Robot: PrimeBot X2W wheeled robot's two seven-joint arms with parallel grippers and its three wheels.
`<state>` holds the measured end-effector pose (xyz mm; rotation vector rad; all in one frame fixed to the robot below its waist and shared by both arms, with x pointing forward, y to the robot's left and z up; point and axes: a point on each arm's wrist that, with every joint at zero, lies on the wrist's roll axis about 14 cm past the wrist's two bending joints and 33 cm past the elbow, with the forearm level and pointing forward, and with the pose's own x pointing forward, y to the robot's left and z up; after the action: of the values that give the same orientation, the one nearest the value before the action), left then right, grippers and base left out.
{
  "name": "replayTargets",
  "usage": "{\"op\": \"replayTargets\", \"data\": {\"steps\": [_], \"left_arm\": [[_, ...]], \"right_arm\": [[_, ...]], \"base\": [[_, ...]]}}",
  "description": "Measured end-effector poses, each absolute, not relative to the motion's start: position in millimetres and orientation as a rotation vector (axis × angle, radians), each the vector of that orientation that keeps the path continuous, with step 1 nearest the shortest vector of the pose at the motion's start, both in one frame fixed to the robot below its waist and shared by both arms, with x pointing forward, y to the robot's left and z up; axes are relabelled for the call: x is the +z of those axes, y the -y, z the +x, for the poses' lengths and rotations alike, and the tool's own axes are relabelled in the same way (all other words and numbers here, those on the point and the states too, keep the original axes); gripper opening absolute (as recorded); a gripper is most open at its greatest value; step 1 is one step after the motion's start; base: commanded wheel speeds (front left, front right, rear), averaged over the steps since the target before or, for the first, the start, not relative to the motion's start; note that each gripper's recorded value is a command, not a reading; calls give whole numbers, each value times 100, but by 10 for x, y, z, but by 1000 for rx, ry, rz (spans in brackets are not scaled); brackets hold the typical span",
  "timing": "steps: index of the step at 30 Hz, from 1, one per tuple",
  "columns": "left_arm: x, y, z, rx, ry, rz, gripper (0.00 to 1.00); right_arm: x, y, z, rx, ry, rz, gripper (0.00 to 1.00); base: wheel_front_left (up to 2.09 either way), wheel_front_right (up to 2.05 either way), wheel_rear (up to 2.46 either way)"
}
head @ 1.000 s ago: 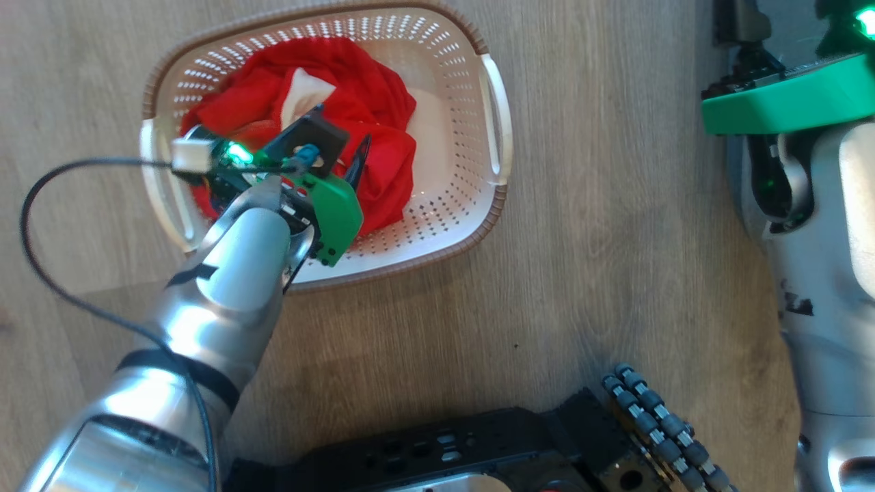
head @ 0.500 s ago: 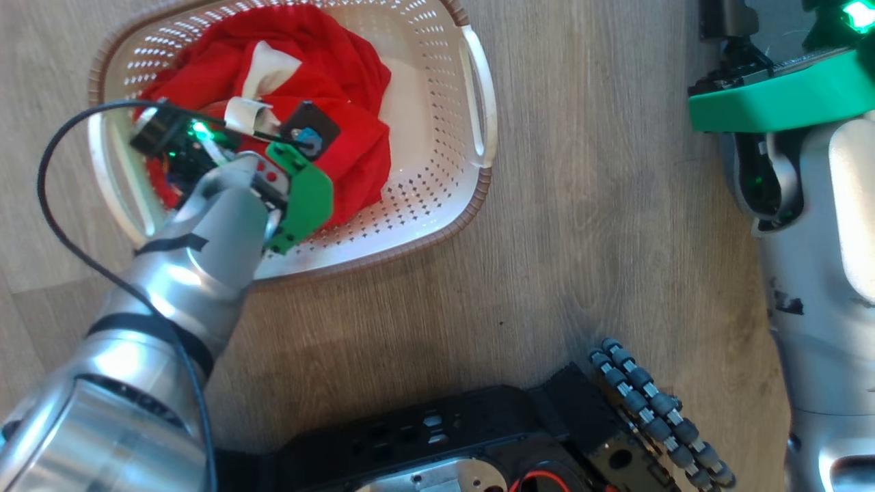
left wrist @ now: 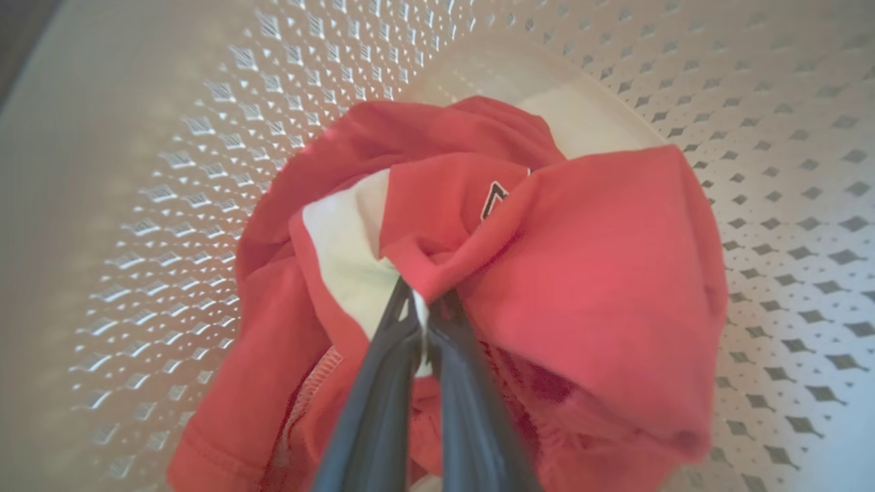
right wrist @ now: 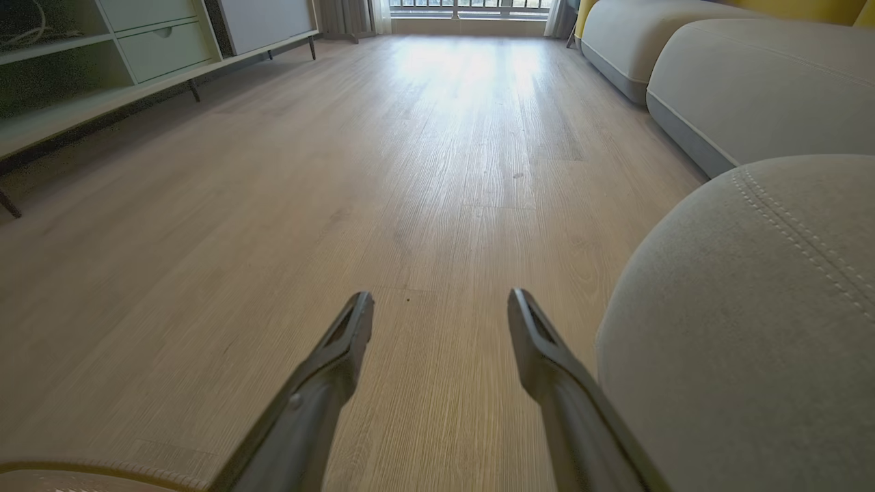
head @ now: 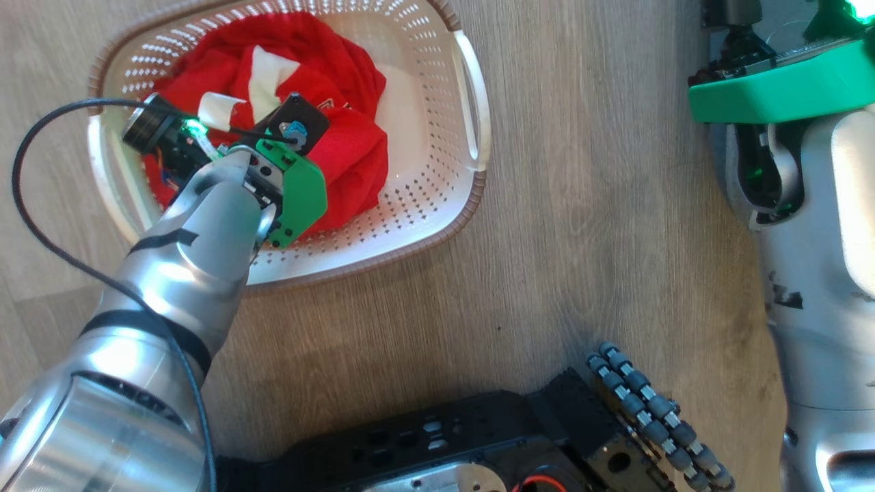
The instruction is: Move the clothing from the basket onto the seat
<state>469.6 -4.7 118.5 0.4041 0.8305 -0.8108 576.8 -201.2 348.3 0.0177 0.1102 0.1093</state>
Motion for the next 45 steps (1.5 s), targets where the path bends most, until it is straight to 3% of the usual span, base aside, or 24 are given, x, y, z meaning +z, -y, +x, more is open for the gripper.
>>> {"op": "replayTargets", "data": {"steps": [11, 20, 45], "left_arm": [[1780, -14, 4765, -691, -750, 231, 0], [2617, -29, 4851, -587, -579, 82, 0], [5269, -430, 4672, -418, 54, -57, 0]], "right_arm": [[3900, 1917, 5733, 139, -57, 22, 100], [4284, 1751, 5581, 181, -17, 38, 100], [4981, 1260, 4542, 286, 18, 93, 100]], "base": [[0, 0, 0], [0, 0, 0], [0, 0, 0]]}}
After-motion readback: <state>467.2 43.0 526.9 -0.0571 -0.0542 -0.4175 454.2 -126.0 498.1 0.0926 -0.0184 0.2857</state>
